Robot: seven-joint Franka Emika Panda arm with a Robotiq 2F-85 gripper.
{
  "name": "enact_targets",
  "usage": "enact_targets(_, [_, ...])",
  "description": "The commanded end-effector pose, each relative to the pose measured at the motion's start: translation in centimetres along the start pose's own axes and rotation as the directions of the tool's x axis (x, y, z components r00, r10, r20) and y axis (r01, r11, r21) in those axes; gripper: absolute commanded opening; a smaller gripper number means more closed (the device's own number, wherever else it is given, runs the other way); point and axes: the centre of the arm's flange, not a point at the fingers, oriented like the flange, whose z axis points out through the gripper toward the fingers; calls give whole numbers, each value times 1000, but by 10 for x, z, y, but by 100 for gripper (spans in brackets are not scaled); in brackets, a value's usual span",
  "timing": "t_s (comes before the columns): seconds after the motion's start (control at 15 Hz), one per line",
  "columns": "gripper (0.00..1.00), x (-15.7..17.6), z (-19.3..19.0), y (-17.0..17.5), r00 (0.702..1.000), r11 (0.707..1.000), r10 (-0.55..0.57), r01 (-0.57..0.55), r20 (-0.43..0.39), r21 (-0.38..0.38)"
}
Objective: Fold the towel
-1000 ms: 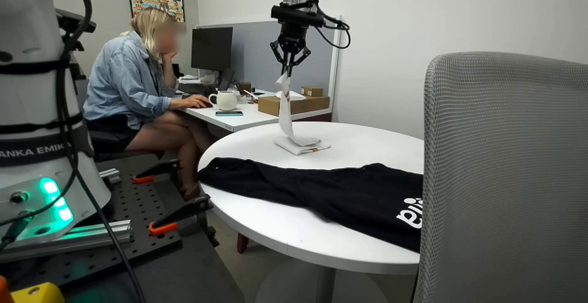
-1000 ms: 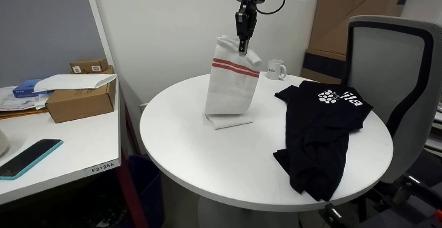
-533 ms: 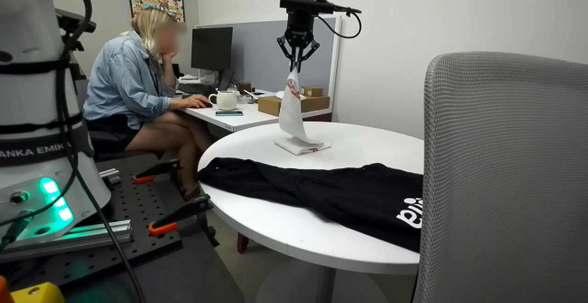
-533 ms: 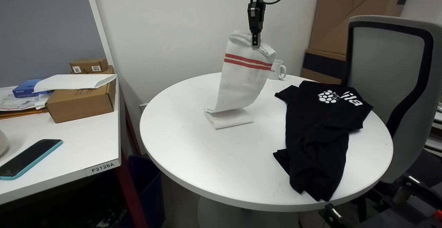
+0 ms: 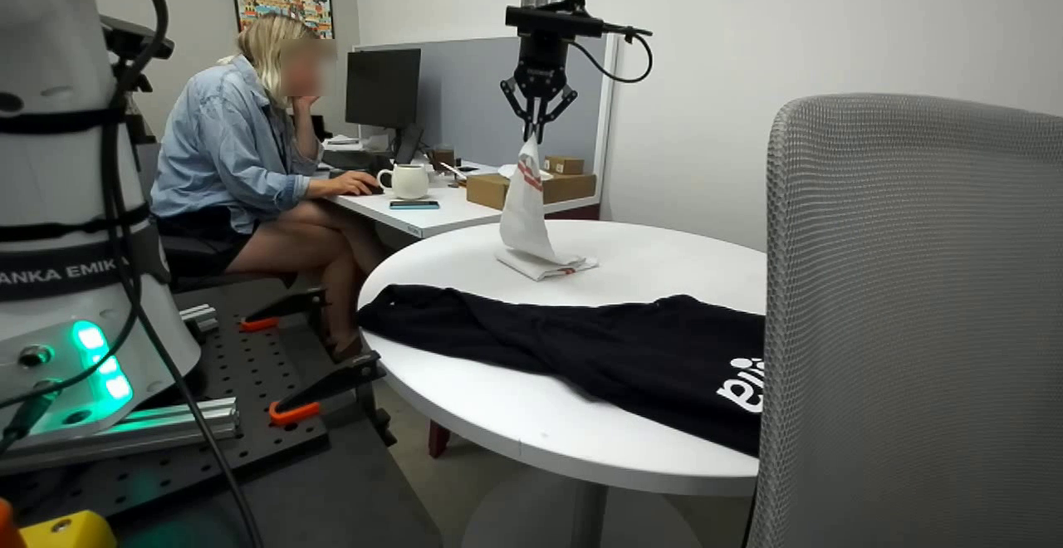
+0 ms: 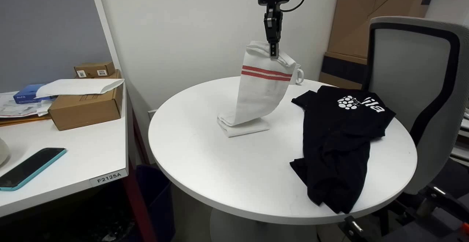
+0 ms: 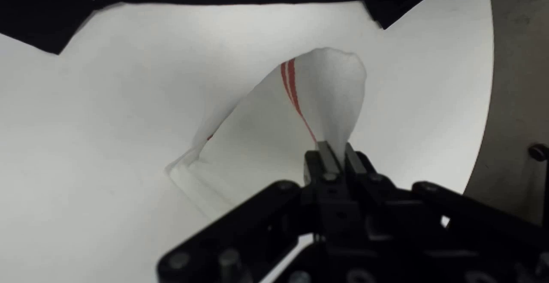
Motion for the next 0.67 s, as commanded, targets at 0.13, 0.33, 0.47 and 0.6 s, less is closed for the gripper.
enact_targets(0.13, [1,18,15,11,994,994,107,-107,-3,35])
enact_targets(0.33, [1,28,21,27,998,994,59,-58,-17,95])
enact_targets(0.47, [1,37,23,42,999,994,26,-23,-32,105])
enact_targets(0.6, [1,46,23,60,999,997,-9,11,-31,79])
